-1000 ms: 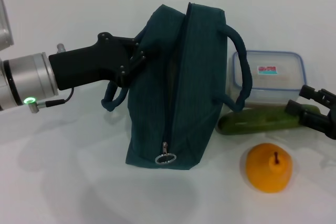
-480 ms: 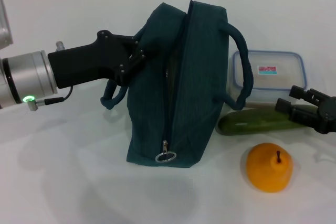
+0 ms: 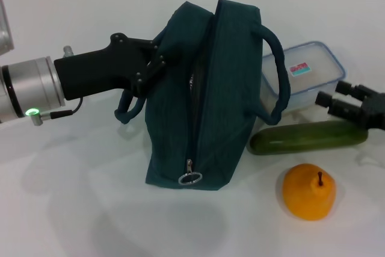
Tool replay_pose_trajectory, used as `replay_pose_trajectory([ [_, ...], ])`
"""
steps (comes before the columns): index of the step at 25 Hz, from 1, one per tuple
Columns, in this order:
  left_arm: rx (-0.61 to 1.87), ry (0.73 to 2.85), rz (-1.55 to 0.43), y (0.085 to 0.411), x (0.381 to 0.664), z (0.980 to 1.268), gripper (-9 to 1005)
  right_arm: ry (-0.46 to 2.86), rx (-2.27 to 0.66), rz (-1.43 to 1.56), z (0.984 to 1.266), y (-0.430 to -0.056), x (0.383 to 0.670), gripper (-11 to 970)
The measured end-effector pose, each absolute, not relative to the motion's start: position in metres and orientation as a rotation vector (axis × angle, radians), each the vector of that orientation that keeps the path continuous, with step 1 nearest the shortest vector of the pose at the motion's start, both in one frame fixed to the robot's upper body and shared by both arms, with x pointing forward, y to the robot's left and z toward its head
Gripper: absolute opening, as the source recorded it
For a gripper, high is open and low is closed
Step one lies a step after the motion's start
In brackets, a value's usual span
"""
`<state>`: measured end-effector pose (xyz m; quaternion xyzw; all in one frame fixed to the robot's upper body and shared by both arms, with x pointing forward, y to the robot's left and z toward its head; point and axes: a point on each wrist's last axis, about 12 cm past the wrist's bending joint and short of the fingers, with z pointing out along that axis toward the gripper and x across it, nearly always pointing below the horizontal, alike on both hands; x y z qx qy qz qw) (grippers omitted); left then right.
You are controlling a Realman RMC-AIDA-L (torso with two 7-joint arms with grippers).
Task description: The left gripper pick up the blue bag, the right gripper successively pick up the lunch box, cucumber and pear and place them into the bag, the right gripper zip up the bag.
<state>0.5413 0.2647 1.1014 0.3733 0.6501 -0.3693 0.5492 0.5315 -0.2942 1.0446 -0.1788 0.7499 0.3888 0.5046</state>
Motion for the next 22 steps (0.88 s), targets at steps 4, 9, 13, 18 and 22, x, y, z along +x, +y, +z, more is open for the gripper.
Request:
replay_pose_trajectory([
  [4,0.889,1.527,-0.86,0.265,0.543,1.103,37,1.806,-0.387,0.887,1.046,-0.296,0.54,713],
  [9,0.896,1.517,-0.857,0.263,0.545,1.104,37,1.774,-0.266,0.866,1.045,-0.305,0.535,710],
  [13,0.895,1.514,-0.86,0.261,0.544,1.104,36,1.679,-0.063,0.914,1.042,-0.316,0.516,707],
  [18,0.898,1.512,-0.865,0.26,0.544,1.103,36,1.613,0.188,1.023,1.039,-0.322,0.508,704],
  [22,0.914,1.503,-0.861,0.259,0.543,1.102,36,1.648,0.299,1.115,1.04,-0.321,0.517,701],
])
